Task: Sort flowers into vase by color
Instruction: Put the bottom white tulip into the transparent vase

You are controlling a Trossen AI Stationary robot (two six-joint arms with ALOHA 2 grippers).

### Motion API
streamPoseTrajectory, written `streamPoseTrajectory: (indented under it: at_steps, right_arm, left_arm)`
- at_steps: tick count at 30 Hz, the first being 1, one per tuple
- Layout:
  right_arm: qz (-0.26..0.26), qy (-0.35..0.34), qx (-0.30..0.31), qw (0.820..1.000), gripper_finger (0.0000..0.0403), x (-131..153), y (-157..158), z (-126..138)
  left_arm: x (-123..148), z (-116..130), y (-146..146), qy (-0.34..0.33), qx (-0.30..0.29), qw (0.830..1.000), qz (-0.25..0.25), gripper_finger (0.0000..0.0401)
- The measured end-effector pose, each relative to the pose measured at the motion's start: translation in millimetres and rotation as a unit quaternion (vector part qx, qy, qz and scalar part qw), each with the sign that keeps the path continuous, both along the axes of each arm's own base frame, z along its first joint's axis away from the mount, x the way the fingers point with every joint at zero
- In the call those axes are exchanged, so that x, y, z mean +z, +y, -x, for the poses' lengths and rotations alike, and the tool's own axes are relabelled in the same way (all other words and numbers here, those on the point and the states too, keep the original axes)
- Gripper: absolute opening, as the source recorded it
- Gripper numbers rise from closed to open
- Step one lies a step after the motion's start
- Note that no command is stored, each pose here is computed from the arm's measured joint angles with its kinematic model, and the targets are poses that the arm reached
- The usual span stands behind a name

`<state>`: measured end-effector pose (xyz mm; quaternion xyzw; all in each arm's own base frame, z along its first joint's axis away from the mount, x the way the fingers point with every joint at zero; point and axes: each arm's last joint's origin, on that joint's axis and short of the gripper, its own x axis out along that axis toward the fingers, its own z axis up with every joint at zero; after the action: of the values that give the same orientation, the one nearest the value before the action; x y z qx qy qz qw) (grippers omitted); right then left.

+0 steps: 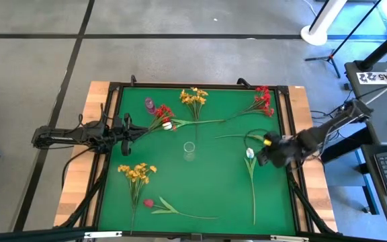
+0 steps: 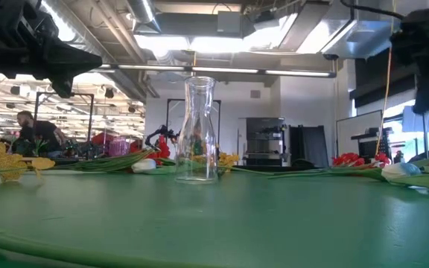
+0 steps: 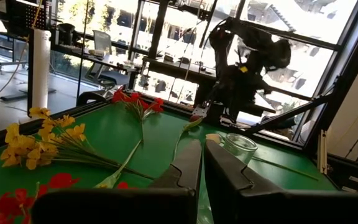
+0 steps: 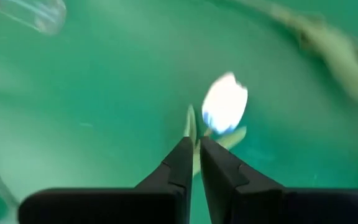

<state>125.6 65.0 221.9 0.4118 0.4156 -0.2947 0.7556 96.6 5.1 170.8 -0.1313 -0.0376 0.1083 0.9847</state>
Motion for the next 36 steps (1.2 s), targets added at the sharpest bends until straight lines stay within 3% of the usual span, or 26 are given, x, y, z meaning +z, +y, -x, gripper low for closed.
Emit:
streamPoseTrajectory:
  at_steps: [13,19,23,27,31,36]
  right_arm:
    - [-0.041,0.08,0.033,0.995,0.0045,-50.0,58.8,-31.5]
    - [-0.06,0.107,0.045,0.991,0.0132,-67.1,71.1,-39.9]
    - [-0.054,0.131,0.012,0.99,0.0197,-79.6,73.4,-43.1]
    - [-0.038,0.143,0.002,0.989,0.023,-88.9,75.0,-45.5]
    - [-0.029,0.137,-0.001,0.99,0.0223,-90.8,75.0,-46.3]
    - [-0.017,0.145,0.0,0.989,0.0168,-91.7,73.2,-44.5]
  left_arm:
    - [-0.1,0.0,0.0,0.0,0.0,1.0,0.0,0.0016]
    - [0.0,0.0,0.0,0.0,0.0,1.0,0.0,0.0016]
    - [0.0,0.0,0.0,0.0,0.0,1.0,0.0,0.0016]
    - [0.0,0.0,0.0,0.0,0.0,1.0,0.0,0.0016]
    - [0.0,0.0,0.0,0.0,0.0,1.0,0.0,0.0016]
    - [0.0,0.0,0.0,0.0,0.0,1.0,0.0,0.0016]
